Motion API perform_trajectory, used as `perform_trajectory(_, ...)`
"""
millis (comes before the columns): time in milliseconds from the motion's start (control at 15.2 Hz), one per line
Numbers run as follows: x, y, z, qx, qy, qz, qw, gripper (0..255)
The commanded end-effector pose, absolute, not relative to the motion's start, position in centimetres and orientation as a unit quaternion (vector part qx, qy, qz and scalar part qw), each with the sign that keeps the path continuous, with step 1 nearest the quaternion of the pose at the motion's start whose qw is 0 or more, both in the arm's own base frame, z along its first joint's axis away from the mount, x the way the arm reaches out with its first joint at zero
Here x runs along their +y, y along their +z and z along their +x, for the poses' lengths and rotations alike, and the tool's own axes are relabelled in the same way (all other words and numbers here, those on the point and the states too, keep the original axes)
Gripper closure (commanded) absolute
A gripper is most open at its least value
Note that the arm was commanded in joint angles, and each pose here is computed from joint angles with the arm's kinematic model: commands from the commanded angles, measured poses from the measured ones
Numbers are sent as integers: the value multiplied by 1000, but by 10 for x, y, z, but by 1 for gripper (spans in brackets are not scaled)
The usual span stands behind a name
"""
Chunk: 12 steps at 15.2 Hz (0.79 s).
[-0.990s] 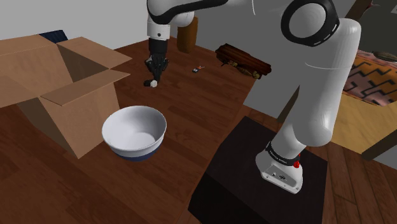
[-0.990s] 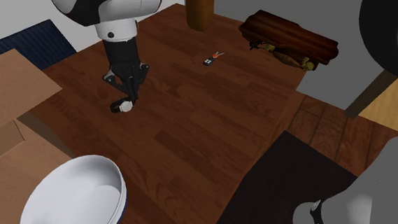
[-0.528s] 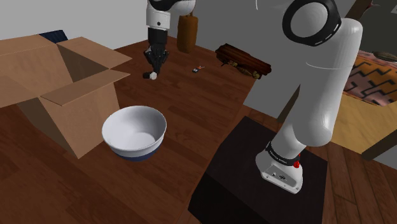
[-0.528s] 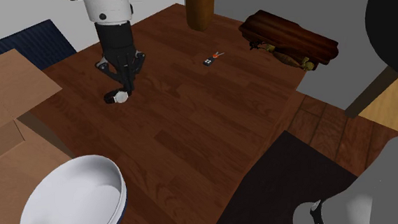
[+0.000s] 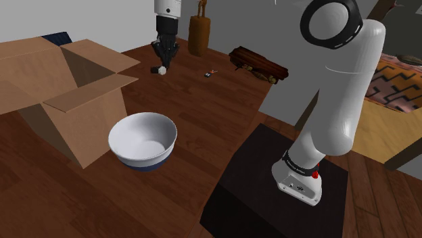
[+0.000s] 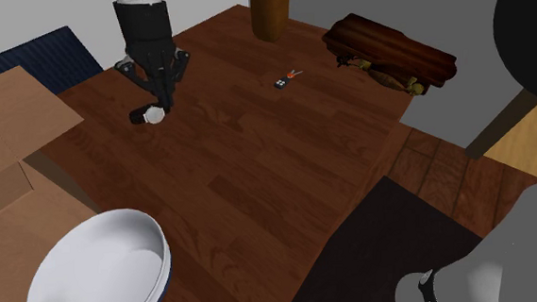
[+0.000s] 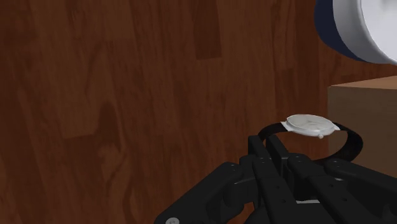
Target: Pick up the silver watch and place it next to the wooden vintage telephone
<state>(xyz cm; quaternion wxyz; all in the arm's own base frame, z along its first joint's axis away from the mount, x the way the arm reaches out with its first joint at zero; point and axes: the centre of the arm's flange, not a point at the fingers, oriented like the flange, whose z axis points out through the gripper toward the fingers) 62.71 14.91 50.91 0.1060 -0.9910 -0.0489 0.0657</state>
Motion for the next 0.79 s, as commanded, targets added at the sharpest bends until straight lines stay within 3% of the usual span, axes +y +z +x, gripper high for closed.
perform_trajectory(0, 149, 520, 626, -49, 66, -991, 106, 255)
perform_trajectory(726, 66, 537, 586, -49, 66, -991, 106, 255)
